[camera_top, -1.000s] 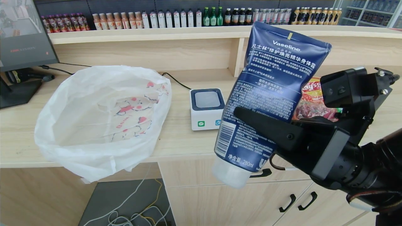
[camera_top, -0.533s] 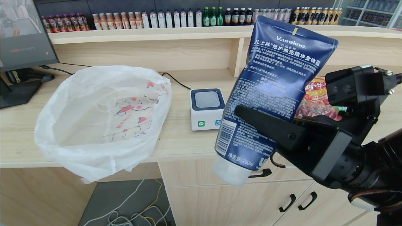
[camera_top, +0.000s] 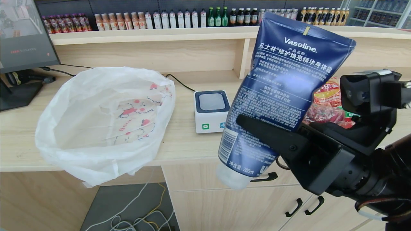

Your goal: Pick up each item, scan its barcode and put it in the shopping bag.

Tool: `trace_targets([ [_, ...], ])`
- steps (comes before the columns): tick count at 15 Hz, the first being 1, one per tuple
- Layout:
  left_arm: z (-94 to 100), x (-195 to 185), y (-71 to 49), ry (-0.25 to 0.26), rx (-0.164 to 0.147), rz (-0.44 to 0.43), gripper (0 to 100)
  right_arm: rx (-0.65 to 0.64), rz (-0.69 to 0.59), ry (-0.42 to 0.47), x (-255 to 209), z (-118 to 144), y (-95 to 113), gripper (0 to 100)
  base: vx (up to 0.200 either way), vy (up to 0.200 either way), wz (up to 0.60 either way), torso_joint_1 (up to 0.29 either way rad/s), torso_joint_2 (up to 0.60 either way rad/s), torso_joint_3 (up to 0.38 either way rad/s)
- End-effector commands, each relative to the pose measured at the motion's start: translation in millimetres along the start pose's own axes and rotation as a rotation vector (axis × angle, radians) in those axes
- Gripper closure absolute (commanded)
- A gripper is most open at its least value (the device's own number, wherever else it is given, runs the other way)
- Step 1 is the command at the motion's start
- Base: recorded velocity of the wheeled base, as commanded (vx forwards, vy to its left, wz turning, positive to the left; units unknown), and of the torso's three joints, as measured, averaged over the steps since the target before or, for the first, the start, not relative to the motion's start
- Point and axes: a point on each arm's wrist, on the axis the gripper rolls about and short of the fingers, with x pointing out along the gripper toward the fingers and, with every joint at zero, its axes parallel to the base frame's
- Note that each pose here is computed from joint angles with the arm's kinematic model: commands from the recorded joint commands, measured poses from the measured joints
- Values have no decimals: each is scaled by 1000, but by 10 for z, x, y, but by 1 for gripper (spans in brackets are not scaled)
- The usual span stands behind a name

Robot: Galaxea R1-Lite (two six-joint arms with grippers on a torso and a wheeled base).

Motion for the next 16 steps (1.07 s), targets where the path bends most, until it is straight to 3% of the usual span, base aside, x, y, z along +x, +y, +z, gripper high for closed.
trace_targets([
  [1,0,0,0,0,0,0,0,-44,-14,16,-29,-40,-24,100,0,0,0,0,0,0],
  [5,0,0,0,0,0,0,0,-201,-98,1,-10,-105,-13,100,0,0,0,0,0,0],
  [7,0,0,0,0,0,0,0,-279,-227,10,12,-115,-18,100,0,0,0,0,0,0],
  [10,0,0,0,0,0,0,0,-407,-324,27,33,-183,-24,100,0,0,0,0,0,0],
  [16,-2,0,0,1,9,-1,0,-630,-581,-25,55,-46,-22,100,0,0,0,0,0,0],
])
